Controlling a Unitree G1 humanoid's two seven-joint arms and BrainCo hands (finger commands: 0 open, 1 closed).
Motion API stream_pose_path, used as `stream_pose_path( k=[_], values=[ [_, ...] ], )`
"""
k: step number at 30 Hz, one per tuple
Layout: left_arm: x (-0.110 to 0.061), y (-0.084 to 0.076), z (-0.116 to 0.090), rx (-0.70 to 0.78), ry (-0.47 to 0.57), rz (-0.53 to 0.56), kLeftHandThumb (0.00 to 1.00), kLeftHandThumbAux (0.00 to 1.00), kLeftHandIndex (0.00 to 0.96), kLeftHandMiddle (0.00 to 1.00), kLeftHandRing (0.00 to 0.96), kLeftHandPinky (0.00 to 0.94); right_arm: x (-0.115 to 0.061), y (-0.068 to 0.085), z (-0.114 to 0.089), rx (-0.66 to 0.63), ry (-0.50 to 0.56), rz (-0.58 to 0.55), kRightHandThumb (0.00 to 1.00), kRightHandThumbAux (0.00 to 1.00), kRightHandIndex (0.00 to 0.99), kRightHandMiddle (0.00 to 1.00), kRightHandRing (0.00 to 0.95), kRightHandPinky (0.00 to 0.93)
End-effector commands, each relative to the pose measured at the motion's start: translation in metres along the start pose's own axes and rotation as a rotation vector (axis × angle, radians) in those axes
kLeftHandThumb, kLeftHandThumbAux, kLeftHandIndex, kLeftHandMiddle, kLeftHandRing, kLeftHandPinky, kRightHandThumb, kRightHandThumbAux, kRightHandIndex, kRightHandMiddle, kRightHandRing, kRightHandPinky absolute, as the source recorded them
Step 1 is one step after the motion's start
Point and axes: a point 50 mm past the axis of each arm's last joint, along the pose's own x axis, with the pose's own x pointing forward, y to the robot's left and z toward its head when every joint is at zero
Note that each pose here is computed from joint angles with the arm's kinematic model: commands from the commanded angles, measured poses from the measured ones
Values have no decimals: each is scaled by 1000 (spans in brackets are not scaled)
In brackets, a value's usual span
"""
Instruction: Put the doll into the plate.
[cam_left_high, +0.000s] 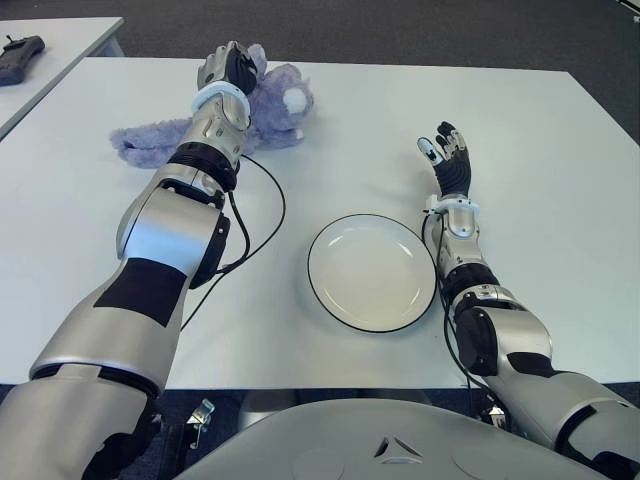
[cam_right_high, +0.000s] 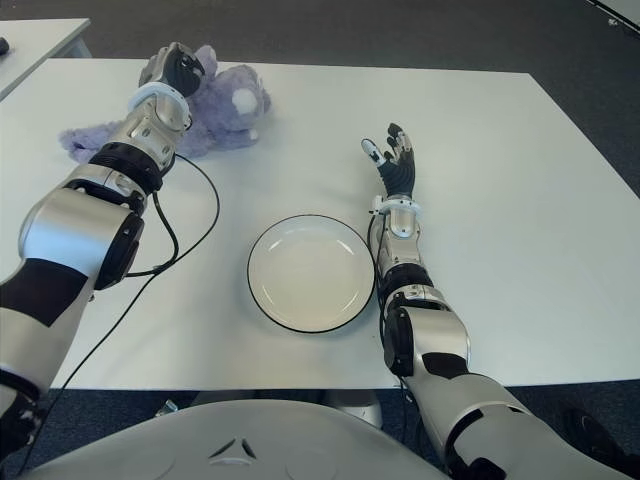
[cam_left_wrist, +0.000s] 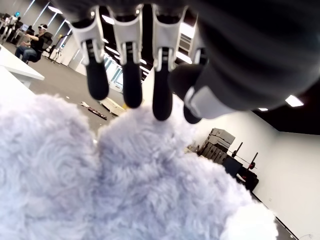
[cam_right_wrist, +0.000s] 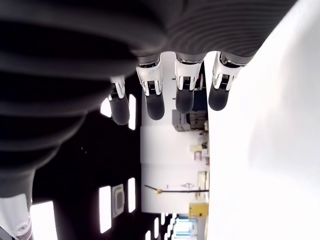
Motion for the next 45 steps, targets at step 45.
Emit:
stream_pose_path(
  k=[45],
  values=[
    [-8, -23, -14, -70, 58, -50, 751, 681, 450, 307, 168, 169, -153, -32, -140, 4, 662, -110, 0, 587, 141, 113, 62, 0]
  ],
)
